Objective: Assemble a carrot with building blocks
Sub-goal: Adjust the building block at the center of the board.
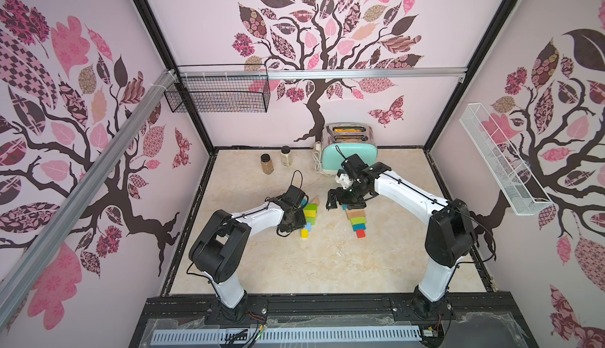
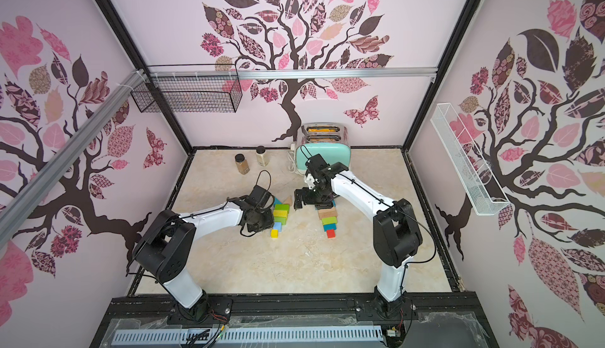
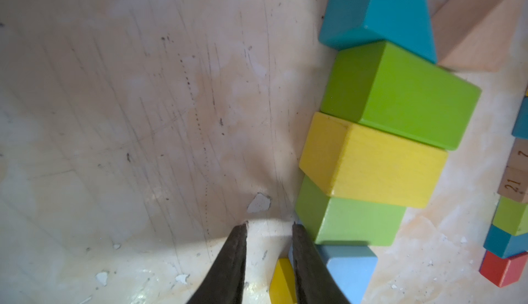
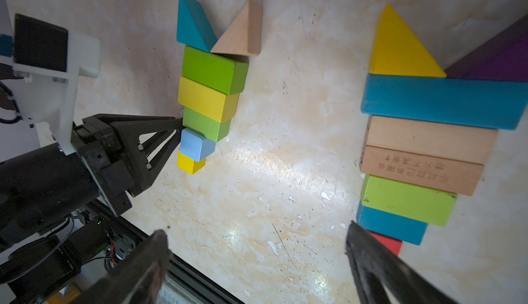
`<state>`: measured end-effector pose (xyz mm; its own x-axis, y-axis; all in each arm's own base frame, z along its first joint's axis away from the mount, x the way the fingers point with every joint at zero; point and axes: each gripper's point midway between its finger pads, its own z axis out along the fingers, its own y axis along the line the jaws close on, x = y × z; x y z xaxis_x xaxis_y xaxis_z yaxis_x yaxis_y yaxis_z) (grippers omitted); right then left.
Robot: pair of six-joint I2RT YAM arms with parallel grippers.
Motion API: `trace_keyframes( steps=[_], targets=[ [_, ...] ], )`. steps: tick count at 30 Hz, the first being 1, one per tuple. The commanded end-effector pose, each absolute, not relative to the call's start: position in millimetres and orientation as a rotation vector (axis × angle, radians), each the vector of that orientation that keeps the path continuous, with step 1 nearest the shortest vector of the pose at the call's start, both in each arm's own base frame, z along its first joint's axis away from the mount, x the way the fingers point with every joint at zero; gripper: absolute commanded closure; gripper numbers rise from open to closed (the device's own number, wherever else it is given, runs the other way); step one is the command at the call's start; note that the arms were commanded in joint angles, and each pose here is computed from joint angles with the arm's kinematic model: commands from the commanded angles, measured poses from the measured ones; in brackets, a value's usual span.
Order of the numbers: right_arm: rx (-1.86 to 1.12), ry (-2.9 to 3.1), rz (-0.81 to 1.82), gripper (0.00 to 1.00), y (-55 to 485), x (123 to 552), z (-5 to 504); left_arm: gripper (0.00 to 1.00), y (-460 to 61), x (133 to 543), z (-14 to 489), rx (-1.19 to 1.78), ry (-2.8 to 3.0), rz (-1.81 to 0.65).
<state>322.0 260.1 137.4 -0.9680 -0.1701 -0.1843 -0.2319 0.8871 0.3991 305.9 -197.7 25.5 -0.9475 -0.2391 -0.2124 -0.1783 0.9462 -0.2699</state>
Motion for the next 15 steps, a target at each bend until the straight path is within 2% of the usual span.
trace_keyframes(
  steps=[1, 15],
  targets=[
    [-0.324, 2.89, 0.658, 0.01, 263, 320, 143, 0.67, -191, 306, 35, -0.319, 2.834, -0.321],
    [-0.33, 2.889, 0.67, 0.01, 265, 319, 144, 0.67, -182, 278, 28, -0.314, 2.89, -0.335]
  ],
)
